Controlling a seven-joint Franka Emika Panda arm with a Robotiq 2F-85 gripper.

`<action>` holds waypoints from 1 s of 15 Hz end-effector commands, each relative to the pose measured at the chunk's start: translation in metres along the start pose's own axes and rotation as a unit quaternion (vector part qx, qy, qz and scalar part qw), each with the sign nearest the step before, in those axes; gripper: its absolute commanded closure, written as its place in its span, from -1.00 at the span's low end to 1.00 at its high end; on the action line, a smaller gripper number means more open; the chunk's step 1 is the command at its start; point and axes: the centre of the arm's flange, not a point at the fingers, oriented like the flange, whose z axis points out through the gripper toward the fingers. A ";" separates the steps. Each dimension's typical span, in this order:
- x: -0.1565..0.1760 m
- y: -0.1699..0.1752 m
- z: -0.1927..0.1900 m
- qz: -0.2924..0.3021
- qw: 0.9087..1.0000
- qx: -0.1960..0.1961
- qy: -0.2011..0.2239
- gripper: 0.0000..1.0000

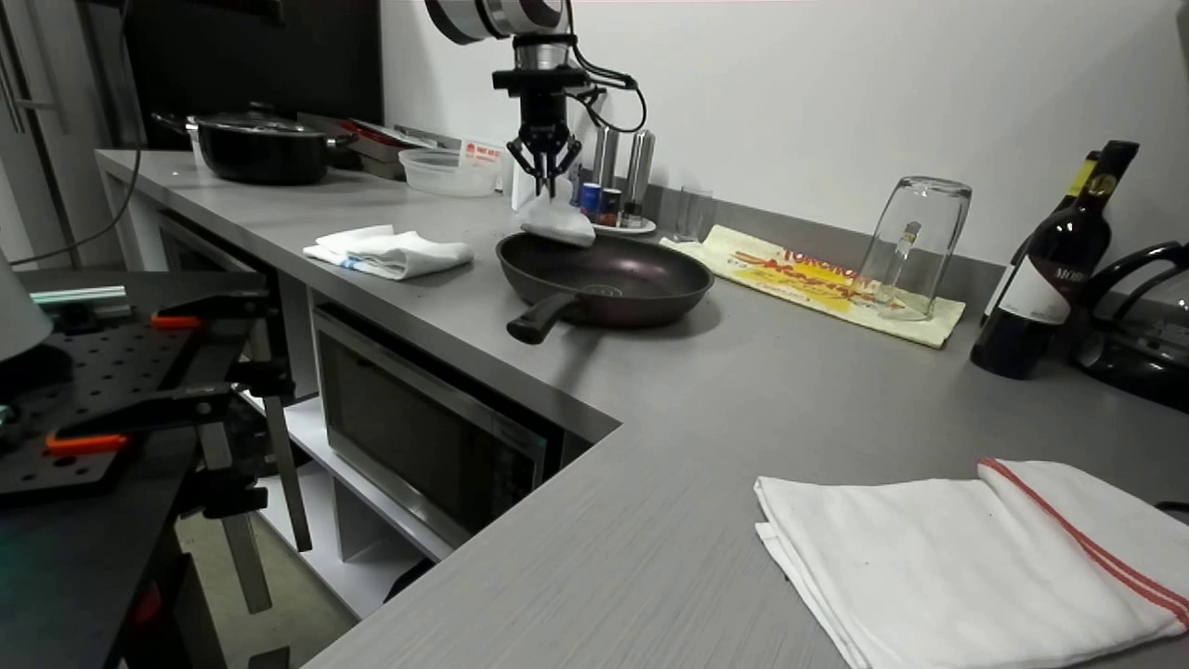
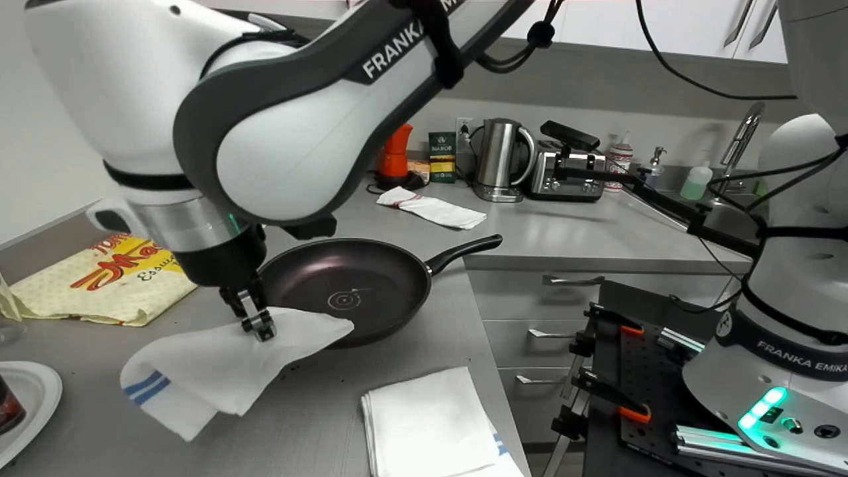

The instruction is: Clean the pan

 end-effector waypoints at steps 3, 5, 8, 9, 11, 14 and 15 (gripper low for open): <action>0.038 -0.069 0.010 -0.104 0.993 0.035 -0.048 0.97; 0.045 -0.080 0.015 -0.126 0.989 0.044 -0.058 0.97; 0.047 -0.083 0.020 -0.142 0.986 0.053 -0.068 0.97; 0.047 -0.082 0.020 -0.145 0.985 0.055 -0.069 0.97; 0.046 -0.078 0.021 -0.150 0.985 0.057 -0.071 0.97; 0.042 -0.074 0.020 -0.152 0.984 0.057 -0.072 0.32; 0.041 -0.073 0.019 -0.153 0.984 0.057 -0.071 0.21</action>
